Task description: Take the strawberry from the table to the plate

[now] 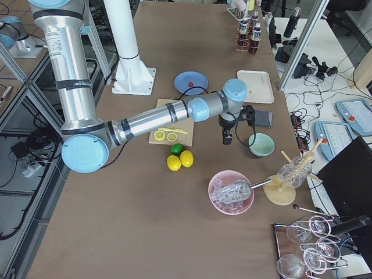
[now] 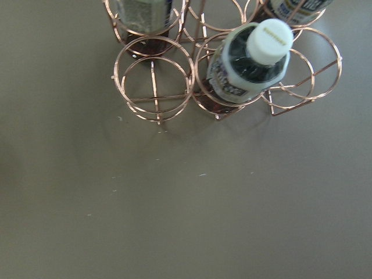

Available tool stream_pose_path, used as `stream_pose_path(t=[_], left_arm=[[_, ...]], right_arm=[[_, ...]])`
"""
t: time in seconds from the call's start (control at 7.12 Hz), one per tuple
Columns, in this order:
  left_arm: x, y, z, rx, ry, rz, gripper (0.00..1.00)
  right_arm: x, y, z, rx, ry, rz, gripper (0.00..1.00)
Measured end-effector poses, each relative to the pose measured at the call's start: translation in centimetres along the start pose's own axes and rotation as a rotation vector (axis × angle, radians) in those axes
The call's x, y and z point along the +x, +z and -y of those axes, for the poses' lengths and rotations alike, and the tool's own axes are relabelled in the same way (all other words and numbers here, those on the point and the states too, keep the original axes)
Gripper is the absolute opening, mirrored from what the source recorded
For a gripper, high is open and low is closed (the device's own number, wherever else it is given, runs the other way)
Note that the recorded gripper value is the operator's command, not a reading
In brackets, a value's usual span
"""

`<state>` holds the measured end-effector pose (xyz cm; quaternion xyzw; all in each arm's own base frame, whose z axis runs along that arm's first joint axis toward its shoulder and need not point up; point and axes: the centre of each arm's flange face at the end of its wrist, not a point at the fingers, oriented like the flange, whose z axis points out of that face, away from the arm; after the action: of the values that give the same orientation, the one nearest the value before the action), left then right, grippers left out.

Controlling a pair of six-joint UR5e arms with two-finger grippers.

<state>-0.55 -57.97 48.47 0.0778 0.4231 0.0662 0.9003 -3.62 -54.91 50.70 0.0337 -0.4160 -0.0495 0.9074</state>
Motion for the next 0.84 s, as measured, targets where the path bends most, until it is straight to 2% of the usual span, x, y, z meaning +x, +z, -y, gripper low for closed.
stream_pose_path(t=[0.28, 0.42, 0.56, 0.84], left_arm=[[-5.1, -1.5, -2.5, -0.004, -0.006, 0.014, 0.98], [-6.1, -1.9, -3.4, 0.002, -0.017, 0.024, 0.98], [-6.6, -2.2, -3.8, 0.012, -0.008, 0.058, 0.98], [-7.4, -3.1, -4.1, 0.054, 0.046, 0.196, 0.98]], right_arm=[[11.9, -2.0, -2.1, -0.037, -0.017, -0.025, 1.0], [15.2, -2.6, -3.2, -0.037, -0.01, -0.026, 1.0], [16.8, -3.1, -3.8, -0.031, -0.001, -0.027, 1.0], [17.7, -3.3, -4.4, -0.026, 0.003, -0.029, 1.0]])
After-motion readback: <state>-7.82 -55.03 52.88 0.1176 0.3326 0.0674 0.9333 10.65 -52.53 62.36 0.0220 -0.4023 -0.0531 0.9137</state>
